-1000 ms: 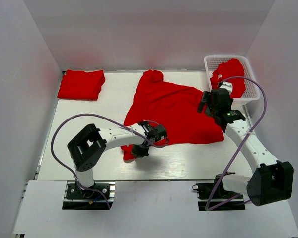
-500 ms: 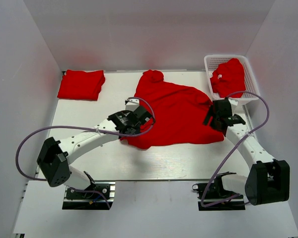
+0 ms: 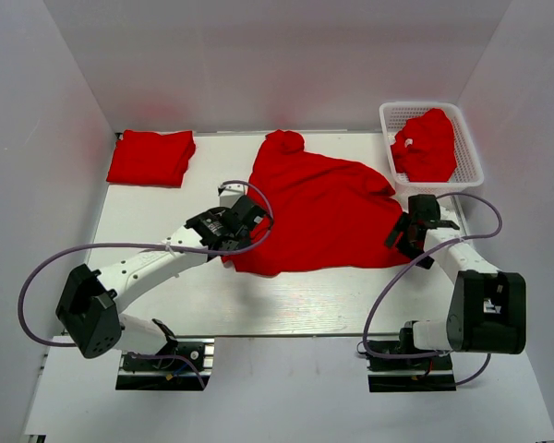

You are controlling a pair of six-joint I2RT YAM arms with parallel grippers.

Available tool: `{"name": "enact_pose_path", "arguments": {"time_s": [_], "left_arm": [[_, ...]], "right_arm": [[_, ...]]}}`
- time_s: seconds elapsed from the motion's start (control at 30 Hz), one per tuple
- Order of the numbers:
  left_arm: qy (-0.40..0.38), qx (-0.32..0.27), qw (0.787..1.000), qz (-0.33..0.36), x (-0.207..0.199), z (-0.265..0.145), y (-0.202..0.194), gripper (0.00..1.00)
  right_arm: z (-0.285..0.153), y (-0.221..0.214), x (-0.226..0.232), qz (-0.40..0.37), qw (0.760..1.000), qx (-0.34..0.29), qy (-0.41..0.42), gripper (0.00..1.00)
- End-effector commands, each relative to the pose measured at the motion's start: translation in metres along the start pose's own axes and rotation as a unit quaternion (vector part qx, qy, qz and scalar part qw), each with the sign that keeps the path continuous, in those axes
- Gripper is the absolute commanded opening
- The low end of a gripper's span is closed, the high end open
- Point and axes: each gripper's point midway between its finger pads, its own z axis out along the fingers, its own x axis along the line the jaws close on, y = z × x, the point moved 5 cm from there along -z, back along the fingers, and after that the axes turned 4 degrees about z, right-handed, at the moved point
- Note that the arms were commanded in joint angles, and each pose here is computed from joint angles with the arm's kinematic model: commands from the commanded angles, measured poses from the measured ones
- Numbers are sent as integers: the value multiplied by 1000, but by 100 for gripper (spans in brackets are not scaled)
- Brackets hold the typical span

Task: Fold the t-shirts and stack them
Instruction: Flatten out the tshirt

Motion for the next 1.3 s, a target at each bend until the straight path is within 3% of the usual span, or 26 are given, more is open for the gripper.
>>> {"name": "enact_pose_path", "arguments": {"time_s": [0.0,0.5,0.77,0.9,1.1,1.13,1.2,1.23,1.27], "left_arm": [[-16,-24,999,-22,2,-9,14,0],[-19,-9,1000,-9,2,-4,10,0],[-16,-5,1000,-6,3,-5,8,0],[-13,-1,1000,-14,4,-5,7,0],[-13,-1,1000,-19,5,-6,5,0],[-17,2,1000,-23,4,-6,4,0],[-20,-1,999,-26,4,-8,6,0],[-20,-2,999,-26,4,-8,6,0],[-22,-12,999,-31,4,-12,11,0]], "right_arm": [[7,5,-5,36,999,1,2,87],[23,14,-23,70,997,-19,-17,84],[35,10,-20,78,997,-2,-6,78],[39,5,-20,82,997,7,-3,69],[39,-4,-25,92,996,4,-10,41],[38,-2,-25,93,996,-1,-9,29],[37,-2,-24,93,996,-6,-1,17],[34,0,-24,91,996,-12,4,0],[33,4,-22,94,995,-22,11,0]]}}
